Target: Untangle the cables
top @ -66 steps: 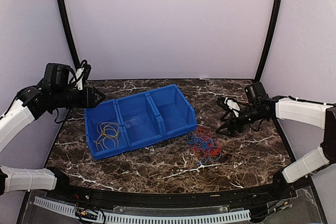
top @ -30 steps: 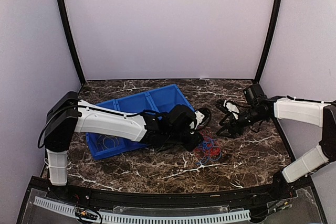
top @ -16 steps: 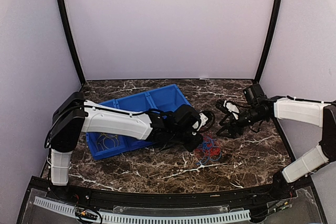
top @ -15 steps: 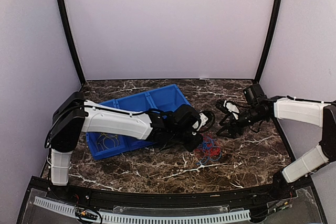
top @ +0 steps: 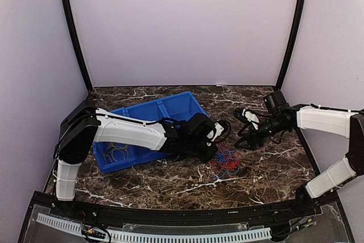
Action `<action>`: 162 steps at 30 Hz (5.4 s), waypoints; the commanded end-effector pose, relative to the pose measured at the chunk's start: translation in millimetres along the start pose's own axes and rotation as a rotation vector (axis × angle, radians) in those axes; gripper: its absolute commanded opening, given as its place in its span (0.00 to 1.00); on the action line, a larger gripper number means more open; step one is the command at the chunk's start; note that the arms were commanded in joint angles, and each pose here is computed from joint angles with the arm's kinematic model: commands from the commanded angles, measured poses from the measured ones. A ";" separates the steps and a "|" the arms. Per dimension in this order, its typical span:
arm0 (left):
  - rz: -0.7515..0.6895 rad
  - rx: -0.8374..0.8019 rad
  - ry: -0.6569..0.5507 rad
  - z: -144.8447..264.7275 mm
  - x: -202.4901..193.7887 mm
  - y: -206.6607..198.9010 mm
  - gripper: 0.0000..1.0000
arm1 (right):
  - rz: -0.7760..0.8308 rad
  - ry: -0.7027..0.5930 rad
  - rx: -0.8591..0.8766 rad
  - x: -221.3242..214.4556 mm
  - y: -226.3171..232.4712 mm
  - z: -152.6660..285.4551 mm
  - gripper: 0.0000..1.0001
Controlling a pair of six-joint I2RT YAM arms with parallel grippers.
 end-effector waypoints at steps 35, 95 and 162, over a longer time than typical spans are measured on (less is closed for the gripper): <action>0.042 -0.124 -0.130 39.4 20.5 15.7 0.40 | 0.118 -0.283 0.128 55.8 44.1 14.4 0.86; 0.068 -0.424 -0.278 88.4 51.1 2.3 0.00 | 0.090 -0.235 0.152 47.1 25.8 -8.1 0.82; 0.183 -0.260 -0.846 309.6 115.3 22.5 0.00 | -0.060 -0.037 0.346 29.0 45.9 -99.4 0.11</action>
Point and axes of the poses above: each gripper's point midway between its finger pads, its own z axis back along the fingers, its own y axis along the line the jaws close on, x = y × z, the point moved 5 cm from there along z, back along the fingers, and after that the axes turned 6 degrees about z, right-handed, at the moved point
